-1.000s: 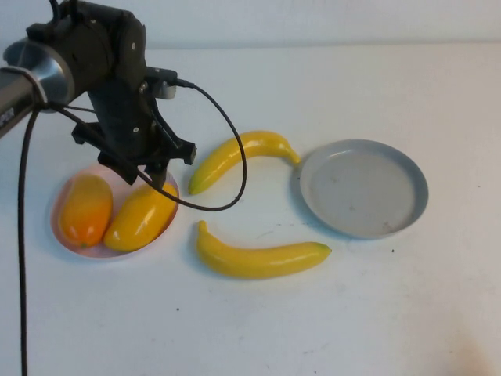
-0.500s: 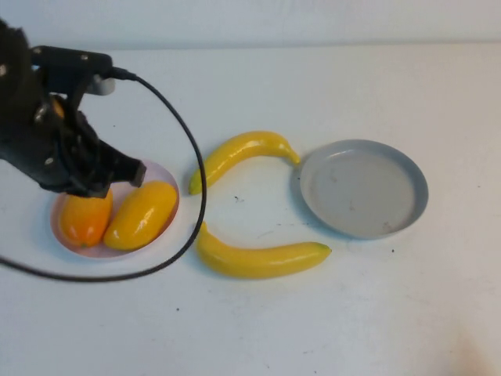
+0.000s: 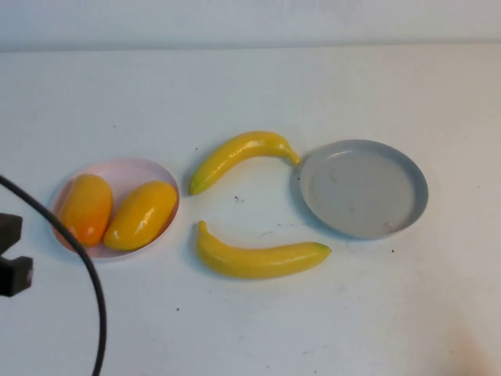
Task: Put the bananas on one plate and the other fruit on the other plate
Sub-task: Put another type of fruit in the right plate
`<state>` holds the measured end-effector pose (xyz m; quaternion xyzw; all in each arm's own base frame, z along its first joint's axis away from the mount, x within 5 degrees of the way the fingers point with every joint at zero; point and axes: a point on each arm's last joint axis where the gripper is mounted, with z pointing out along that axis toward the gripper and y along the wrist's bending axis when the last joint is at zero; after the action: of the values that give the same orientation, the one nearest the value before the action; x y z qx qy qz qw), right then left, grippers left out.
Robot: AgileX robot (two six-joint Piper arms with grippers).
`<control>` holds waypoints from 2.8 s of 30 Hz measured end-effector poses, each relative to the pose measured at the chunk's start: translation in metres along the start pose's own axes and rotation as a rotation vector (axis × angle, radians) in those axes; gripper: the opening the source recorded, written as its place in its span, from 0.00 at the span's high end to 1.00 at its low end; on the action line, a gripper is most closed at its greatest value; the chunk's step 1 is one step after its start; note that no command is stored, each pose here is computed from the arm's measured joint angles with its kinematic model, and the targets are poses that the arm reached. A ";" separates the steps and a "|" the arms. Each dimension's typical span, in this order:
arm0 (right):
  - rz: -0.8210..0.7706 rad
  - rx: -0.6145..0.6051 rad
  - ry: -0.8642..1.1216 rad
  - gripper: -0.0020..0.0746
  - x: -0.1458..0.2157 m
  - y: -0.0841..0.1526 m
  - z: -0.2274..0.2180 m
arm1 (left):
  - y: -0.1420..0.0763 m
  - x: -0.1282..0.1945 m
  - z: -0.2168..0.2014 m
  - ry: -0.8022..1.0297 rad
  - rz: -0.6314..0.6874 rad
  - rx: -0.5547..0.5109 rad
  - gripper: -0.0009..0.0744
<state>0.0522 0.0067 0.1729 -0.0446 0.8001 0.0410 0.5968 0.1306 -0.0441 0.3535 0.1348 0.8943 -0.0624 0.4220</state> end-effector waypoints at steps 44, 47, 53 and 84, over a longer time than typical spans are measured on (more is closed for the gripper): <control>0.000 0.000 0.000 1.00 0.000 0.000 0.000 | 0.015 0.196 0.049 -0.380 -0.035 -0.186 0.99; 0.000 0.000 0.000 1.00 0.000 0.000 0.000 | 0.015 0.196 0.049 -0.380 -0.035 -0.186 0.99; 0.000 0.000 0.000 1.00 0.000 0.000 0.000 | 0.015 0.196 0.049 -0.380 -0.037 -0.186 0.99; 0.162 -0.045 -0.182 1.00 -0.017 0.003 -0.002 | 0.015 0.196 0.049 -0.379 -0.037 -0.186 0.99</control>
<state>0.0551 0.0096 0.1894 0.0104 0.7424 0.1110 0.6606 0.0524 -0.0043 0.1713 0.0646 0.8033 -0.0117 0.5919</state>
